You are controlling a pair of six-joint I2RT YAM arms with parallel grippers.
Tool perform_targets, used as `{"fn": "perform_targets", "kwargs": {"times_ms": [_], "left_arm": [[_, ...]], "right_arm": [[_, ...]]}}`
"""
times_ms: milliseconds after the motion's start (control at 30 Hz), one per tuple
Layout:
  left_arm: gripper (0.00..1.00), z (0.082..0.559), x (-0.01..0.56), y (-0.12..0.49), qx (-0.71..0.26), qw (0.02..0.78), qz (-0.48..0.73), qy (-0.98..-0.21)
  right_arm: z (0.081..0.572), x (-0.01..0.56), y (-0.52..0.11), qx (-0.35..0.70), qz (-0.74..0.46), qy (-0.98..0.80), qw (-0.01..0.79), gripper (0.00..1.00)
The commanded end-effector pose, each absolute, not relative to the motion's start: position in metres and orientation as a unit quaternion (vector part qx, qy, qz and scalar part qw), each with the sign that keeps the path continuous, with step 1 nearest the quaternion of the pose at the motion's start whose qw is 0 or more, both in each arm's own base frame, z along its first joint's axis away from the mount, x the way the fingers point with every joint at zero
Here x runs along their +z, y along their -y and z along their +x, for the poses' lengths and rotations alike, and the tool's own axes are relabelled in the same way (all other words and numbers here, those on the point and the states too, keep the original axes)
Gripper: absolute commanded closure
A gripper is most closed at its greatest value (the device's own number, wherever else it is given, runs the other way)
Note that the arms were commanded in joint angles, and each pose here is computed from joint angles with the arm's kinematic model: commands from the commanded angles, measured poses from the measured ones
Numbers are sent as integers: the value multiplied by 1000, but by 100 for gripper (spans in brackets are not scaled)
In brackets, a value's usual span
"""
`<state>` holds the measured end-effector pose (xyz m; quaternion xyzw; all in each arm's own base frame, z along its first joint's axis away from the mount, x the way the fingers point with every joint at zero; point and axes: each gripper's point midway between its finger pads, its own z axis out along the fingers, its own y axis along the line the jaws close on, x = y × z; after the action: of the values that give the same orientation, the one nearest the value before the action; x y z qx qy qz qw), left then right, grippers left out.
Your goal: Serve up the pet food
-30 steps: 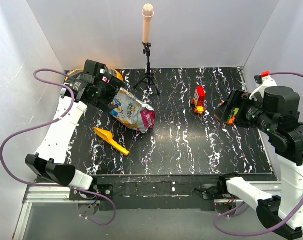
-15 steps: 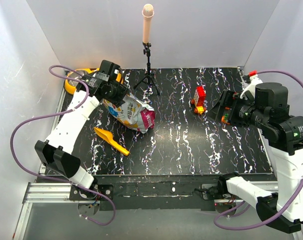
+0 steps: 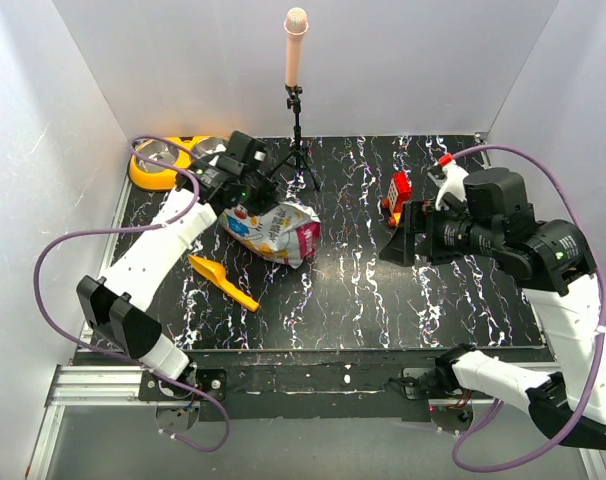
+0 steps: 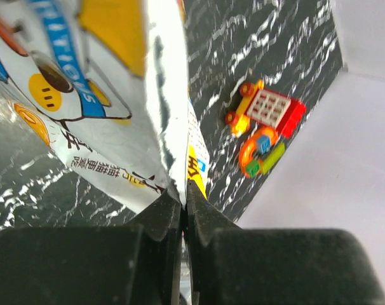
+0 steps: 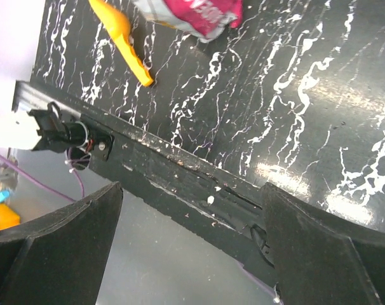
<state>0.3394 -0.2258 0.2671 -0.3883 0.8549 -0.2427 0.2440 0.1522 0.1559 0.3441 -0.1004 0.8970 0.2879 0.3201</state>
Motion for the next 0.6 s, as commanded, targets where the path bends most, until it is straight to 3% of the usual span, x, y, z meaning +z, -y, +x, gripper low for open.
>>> {"fn": "perform_targets", "kwargs": {"times_ms": [0, 233, 567], "left_arm": [[100, 263, 308, 320, -360, 158, -287, -873], [100, 211, 316, 352, -383, 121, -255, -879], [100, 196, 300, 322, -373, 135, -296, -869]], "right_arm": [[152, 353, -176, 315, -136, -878, 332, 5], [138, 353, -198, 349, -185, -862, 318, 6], [138, 338, -222, 334, -234, -858, 311, 11]]}}
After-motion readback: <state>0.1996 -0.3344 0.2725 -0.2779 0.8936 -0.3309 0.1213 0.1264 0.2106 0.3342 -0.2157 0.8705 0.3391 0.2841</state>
